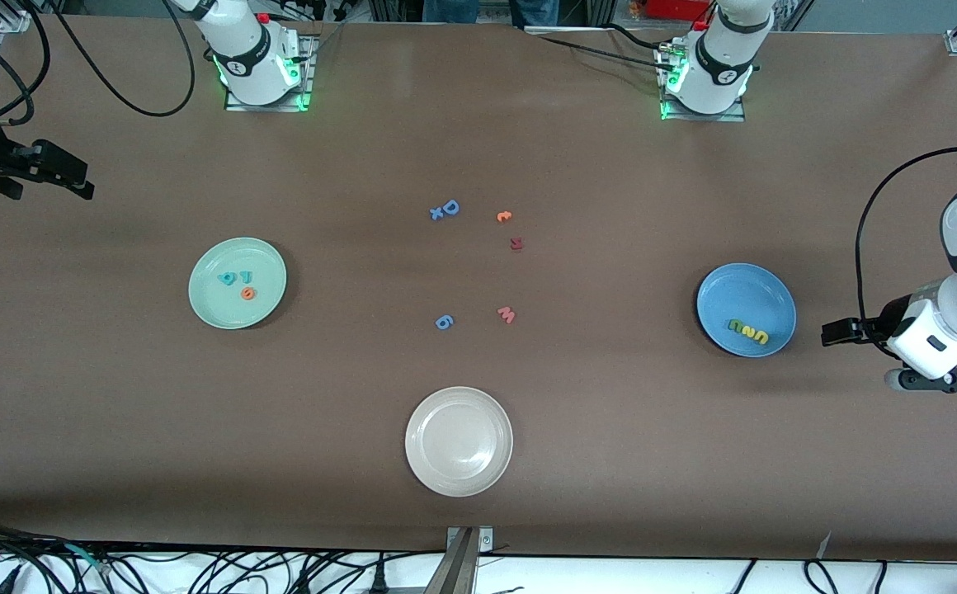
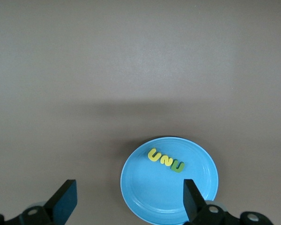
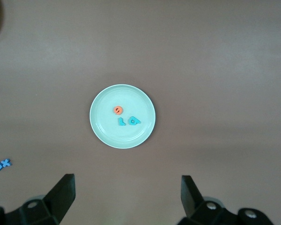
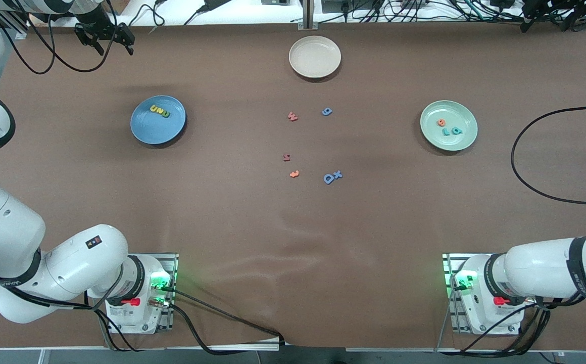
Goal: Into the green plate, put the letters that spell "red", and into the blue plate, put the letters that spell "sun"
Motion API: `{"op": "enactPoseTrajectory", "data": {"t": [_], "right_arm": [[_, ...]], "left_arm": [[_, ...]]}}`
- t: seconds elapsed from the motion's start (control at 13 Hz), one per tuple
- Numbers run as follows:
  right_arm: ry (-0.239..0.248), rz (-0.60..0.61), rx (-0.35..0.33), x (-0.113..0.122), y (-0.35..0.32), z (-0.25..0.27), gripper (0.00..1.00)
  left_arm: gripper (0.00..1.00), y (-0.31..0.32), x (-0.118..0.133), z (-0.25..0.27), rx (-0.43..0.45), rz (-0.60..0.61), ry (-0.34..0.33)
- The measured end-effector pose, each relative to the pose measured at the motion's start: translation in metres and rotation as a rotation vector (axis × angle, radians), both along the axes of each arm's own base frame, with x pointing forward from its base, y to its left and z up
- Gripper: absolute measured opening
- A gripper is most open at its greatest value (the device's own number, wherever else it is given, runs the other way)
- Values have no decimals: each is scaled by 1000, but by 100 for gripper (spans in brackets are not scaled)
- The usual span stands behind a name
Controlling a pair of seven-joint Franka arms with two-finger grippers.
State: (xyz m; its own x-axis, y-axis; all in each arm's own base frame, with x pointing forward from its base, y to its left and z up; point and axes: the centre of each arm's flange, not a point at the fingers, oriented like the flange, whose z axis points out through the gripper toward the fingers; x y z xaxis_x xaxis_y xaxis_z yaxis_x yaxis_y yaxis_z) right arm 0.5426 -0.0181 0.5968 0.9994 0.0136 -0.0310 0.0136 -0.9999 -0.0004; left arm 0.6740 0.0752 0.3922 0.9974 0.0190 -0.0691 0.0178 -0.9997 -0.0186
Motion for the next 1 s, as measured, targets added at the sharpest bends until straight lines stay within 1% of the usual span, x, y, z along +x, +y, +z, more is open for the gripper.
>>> {"op": "enactPoseTrajectory", "data": {"t": [0.38,0.69,0.85,1.0], "right_arm": [[0,0,0,0,0,0,100],[0,0,0,0,0,0,100],[0,0,0,0,0,0,100],[0,0,0,0,0,0,100]], "left_arm": [[100,-9,0,3,-6,-14,-2],[100,-19,-3,17,2,-18,-3],[100,-23,-6,26,-21,5,7],[100,-31,-16,49,-56,-15,25]]}}
